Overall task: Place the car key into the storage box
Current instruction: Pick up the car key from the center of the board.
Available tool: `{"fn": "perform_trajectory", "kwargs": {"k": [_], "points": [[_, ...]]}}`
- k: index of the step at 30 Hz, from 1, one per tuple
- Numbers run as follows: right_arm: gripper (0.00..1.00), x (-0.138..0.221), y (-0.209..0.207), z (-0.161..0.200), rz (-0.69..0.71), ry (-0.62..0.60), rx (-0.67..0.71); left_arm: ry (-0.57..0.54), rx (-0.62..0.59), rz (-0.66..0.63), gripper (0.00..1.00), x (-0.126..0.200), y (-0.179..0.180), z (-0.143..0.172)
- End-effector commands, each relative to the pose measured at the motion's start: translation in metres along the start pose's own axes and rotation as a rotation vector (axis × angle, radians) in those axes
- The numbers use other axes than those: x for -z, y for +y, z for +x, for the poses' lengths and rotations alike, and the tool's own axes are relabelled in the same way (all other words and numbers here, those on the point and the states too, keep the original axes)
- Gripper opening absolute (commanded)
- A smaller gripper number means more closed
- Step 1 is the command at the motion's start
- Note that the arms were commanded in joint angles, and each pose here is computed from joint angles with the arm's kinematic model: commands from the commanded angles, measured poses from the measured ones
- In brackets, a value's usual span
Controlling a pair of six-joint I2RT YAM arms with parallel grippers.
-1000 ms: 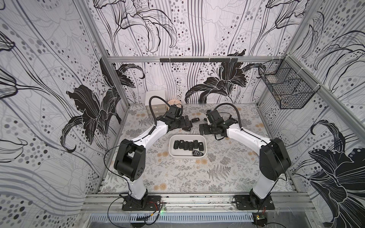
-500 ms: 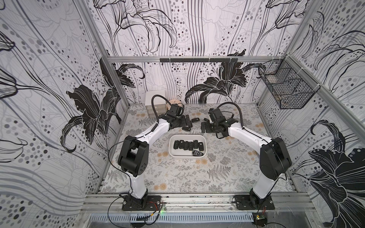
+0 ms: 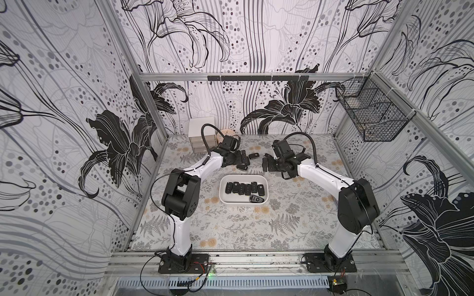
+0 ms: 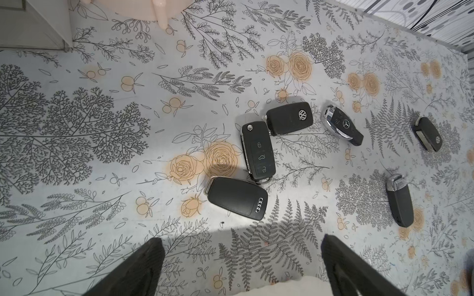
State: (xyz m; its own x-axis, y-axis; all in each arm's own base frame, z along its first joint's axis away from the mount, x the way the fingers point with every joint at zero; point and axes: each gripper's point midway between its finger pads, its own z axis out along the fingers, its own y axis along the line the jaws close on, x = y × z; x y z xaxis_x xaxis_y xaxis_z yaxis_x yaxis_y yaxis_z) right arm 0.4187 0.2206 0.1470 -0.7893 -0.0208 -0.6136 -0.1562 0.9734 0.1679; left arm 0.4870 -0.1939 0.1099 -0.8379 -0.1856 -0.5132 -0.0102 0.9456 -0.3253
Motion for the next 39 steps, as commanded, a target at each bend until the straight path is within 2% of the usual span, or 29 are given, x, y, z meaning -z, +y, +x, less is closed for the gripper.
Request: {"fn": "perform_trajectory", "kwargs": {"k": [1,14,27,32,39], "points": [[1.0,0.016,-0.003,-0.004,0.001,-0.018,-0.028,-0.017,-0.065,-0.004,0.96,-0.013,-0.001,-0.011],[1.0,0.021,-0.01,0.006,0.022,-0.004,-0.036,0.084,-0.167,-0.135,0.98,-0.062,0.017,0.004],[1.0,0.028,-0.008,0.001,0.008,-0.02,-0.04,0.157,-0.26,-0.22,0.99,-0.081,0.022,0.033],[1.0,0.028,-0.008,0.002,0.009,-0.018,-0.04,0.159,-0.247,-0.299,0.99,-0.081,0.038,0.032],[1.0,0.029,-0.01,0.006,0.01,-0.014,-0.045,0.134,-0.15,-0.323,0.99,-0.07,0.066,0.018]]}}
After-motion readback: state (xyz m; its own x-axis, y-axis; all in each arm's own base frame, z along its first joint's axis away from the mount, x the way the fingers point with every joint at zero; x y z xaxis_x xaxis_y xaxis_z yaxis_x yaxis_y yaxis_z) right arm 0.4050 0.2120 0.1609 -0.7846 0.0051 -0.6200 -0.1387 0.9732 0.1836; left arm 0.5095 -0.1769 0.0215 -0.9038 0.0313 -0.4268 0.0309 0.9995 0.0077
